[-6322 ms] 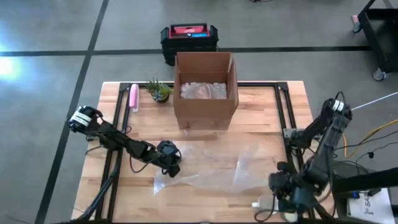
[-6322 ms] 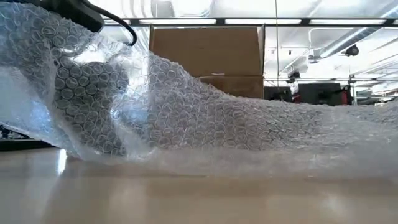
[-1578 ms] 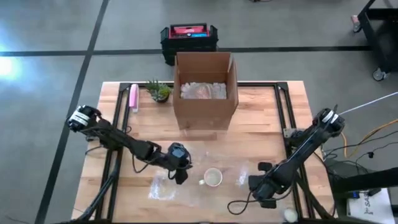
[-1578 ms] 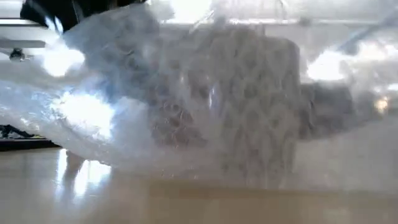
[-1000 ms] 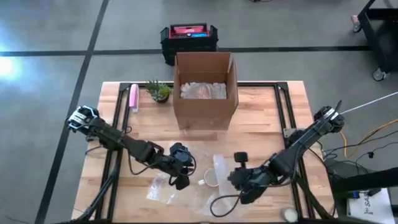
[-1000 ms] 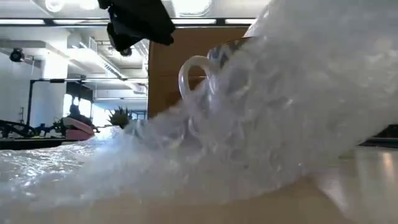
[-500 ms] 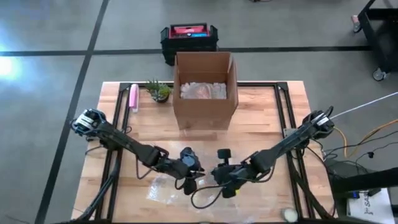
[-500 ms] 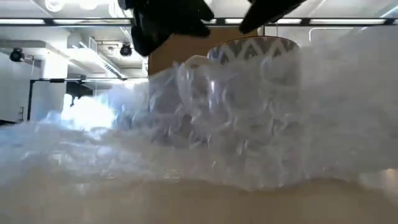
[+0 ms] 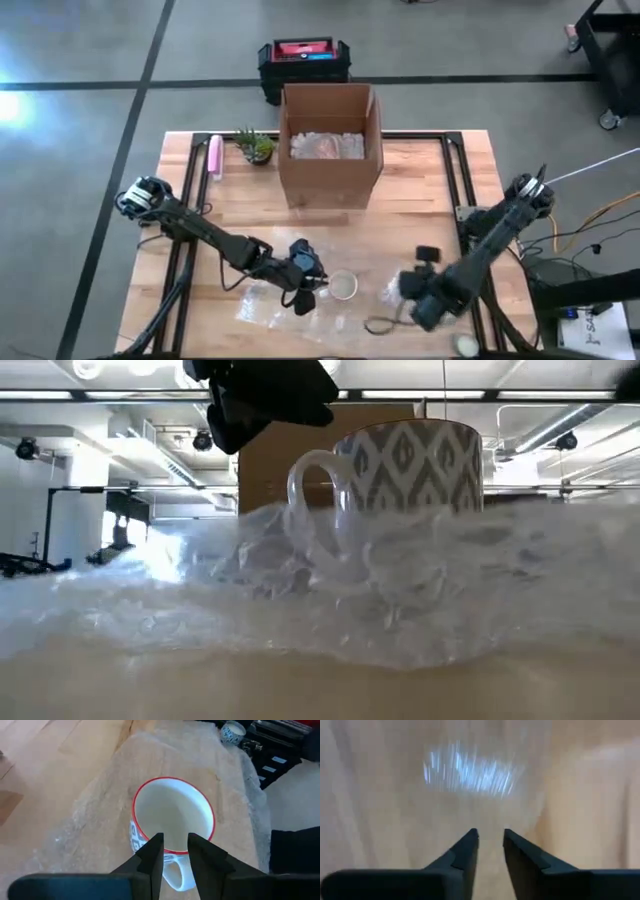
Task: Wrap mug
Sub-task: Wrap the gray mug with the bubble wrap
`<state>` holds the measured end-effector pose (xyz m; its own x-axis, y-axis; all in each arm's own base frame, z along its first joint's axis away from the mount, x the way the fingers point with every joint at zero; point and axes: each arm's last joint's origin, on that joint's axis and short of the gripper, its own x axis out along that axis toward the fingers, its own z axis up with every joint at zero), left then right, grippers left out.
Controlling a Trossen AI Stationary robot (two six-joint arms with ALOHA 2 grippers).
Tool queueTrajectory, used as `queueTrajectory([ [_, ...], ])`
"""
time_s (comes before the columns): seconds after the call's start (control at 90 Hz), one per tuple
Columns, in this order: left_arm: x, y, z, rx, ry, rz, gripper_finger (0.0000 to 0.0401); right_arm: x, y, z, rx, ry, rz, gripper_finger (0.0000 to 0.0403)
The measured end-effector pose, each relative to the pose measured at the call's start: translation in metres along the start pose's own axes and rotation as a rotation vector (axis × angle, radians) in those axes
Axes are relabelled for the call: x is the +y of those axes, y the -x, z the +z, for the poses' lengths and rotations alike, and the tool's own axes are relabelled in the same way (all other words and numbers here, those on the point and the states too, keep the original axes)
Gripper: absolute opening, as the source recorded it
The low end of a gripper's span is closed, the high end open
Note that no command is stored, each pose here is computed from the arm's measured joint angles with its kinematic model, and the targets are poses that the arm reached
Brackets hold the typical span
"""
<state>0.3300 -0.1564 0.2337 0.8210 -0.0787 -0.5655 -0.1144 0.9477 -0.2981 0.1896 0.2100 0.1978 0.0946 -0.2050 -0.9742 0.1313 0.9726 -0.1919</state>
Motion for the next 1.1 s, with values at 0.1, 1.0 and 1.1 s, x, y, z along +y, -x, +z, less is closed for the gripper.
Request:
queueTrajectory([
  [0.1,0.0,0.0,0.0,0.0,0.001,0.0,0.0075,0.009,-0.017,-0.016,0.092,-0.038,0.078,0.0155],
  [1.0,0.001,0.0,0.001,-0.004,-0.011,0.003,0.0075,-0.001,-0.034,0.034,-0.003,0.16,0.249,0.002],
  [1.1,0.001,0.0,0.002,-0.011,-0.007,-0.001,0.0075,0.002,-0.007,0.056,-0.168,0.261,0.196,0.0018],
])
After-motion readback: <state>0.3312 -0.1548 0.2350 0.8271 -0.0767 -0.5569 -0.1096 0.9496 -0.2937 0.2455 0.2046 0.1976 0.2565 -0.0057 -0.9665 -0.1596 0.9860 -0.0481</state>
